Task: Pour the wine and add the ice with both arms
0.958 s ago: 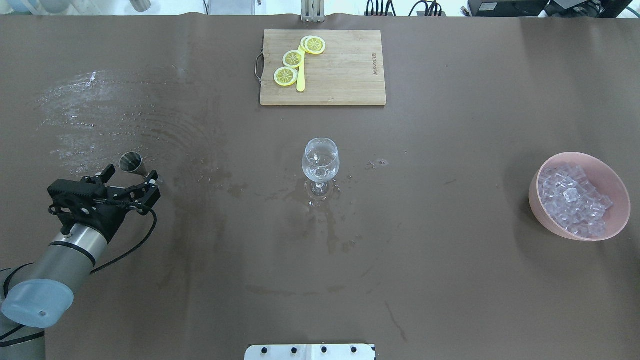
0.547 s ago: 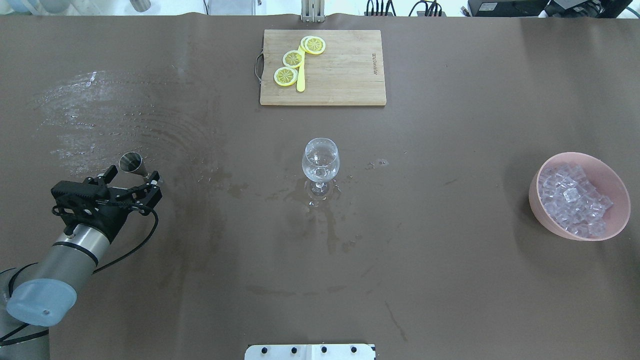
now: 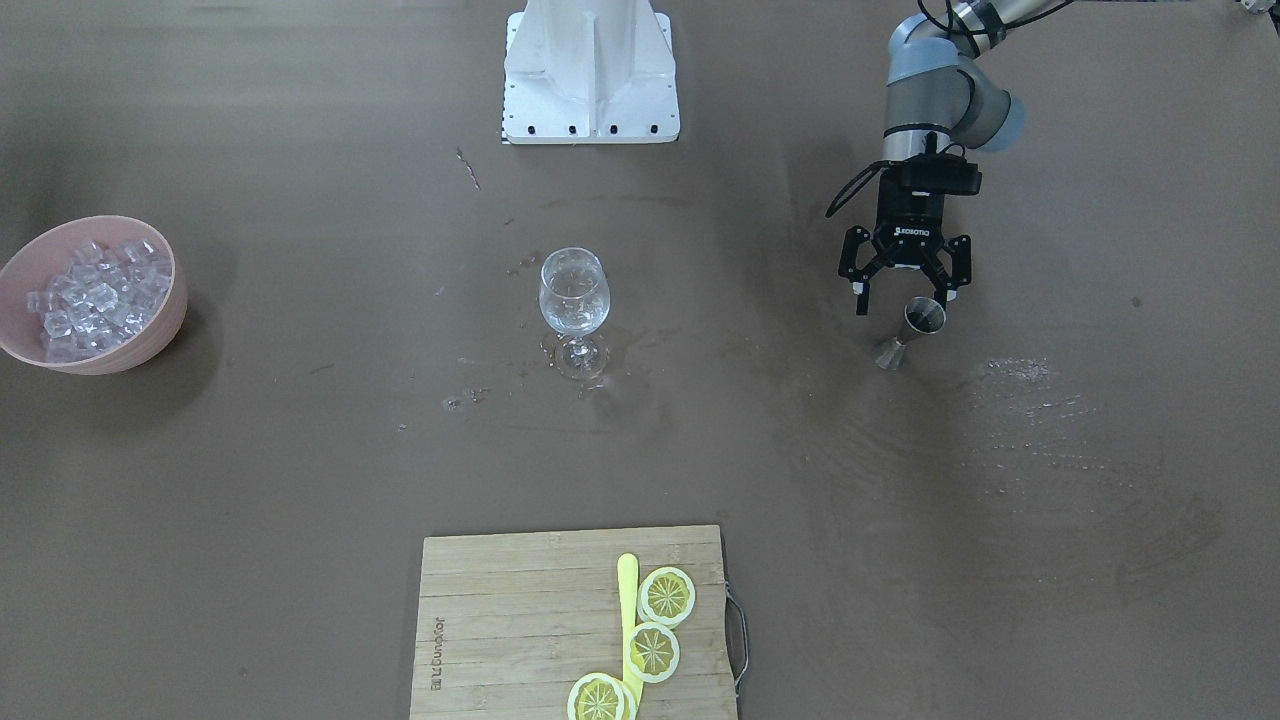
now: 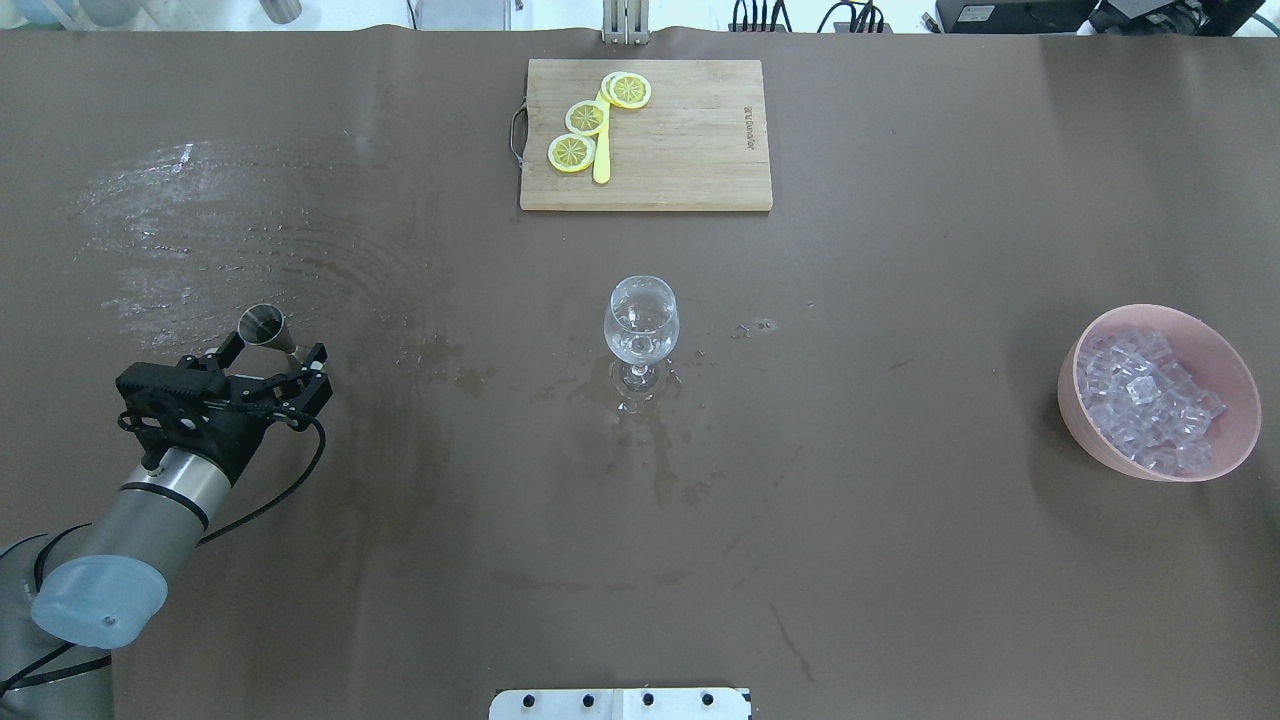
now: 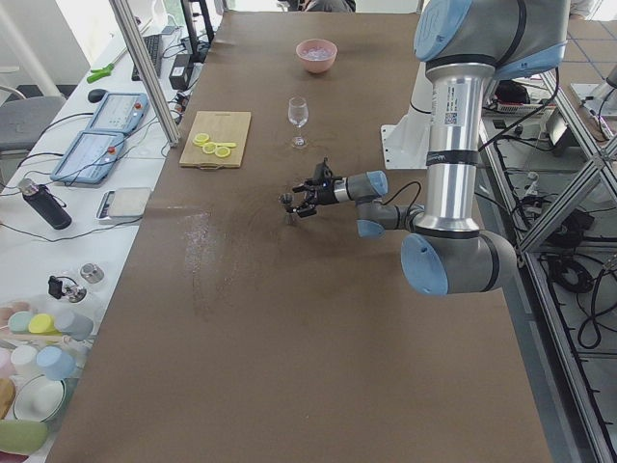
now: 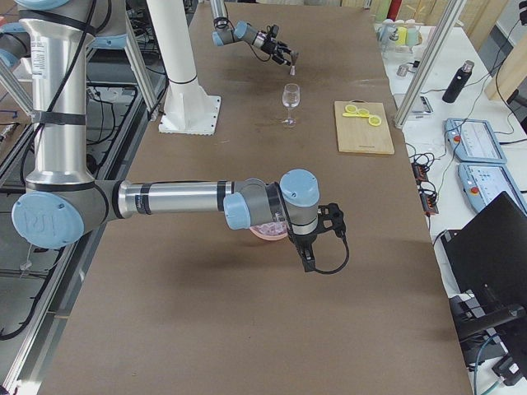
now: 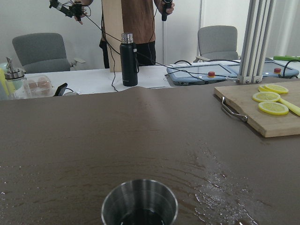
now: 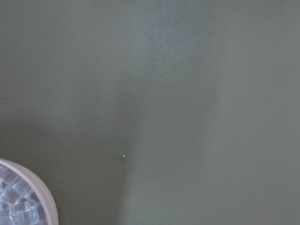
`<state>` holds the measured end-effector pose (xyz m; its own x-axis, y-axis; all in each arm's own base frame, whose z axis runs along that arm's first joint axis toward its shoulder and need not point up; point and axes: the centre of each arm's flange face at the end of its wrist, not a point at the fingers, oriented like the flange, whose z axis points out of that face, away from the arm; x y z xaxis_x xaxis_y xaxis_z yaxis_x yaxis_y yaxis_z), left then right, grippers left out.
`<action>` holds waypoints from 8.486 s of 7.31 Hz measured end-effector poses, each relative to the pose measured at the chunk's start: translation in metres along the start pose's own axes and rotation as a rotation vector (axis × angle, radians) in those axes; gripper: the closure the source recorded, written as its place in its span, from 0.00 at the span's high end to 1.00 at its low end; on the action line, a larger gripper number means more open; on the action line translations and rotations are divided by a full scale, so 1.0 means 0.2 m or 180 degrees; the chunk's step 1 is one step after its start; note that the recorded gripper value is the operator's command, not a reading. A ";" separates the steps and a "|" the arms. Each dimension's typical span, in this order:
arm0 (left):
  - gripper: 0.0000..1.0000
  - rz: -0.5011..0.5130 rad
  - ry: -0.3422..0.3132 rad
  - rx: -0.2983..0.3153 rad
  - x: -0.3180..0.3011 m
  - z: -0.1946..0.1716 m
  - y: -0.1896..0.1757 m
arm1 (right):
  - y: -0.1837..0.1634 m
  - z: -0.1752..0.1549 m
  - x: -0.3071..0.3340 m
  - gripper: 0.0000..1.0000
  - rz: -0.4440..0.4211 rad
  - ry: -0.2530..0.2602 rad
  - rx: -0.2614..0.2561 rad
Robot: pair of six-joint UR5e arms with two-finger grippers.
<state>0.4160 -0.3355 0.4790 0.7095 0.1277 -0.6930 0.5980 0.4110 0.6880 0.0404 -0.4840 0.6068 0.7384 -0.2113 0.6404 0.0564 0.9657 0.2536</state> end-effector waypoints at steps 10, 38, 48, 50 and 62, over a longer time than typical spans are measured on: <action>0.98 -0.0076 -0.0063 0.0092 -0.11 0.13 0.03 | 0.00 0.00 0.00 1.00 -0.0003 -0.0005 0.0000; 0.00 0.1024 0.2053 -0.0010 0.87 0.05 -0.47 | -0.02 0.00 0.00 1.00 0.0067 -0.0001 0.0006; 0.00 0.2156 0.2485 -0.0671 0.97 0.13 -0.87 | 0.01 0.01 0.01 1.00 0.0090 -0.0001 -0.0019; 0.00 0.2222 0.2383 -0.0843 1.03 0.11 -0.94 | 0.01 0.02 0.02 1.00 0.0096 -0.0002 -0.0025; 0.00 0.2507 0.1938 -0.1415 1.27 0.14 -1.09 | 0.03 0.02 0.02 1.00 0.0135 -0.0037 -0.0038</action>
<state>0.4758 -0.4176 0.1584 0.4579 0.8733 -0.1664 -0.2186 0.2920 0.9311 0.0405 -0.4792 0.6144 0.7324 -0.1719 0.6588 0.0333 0.9755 0.2175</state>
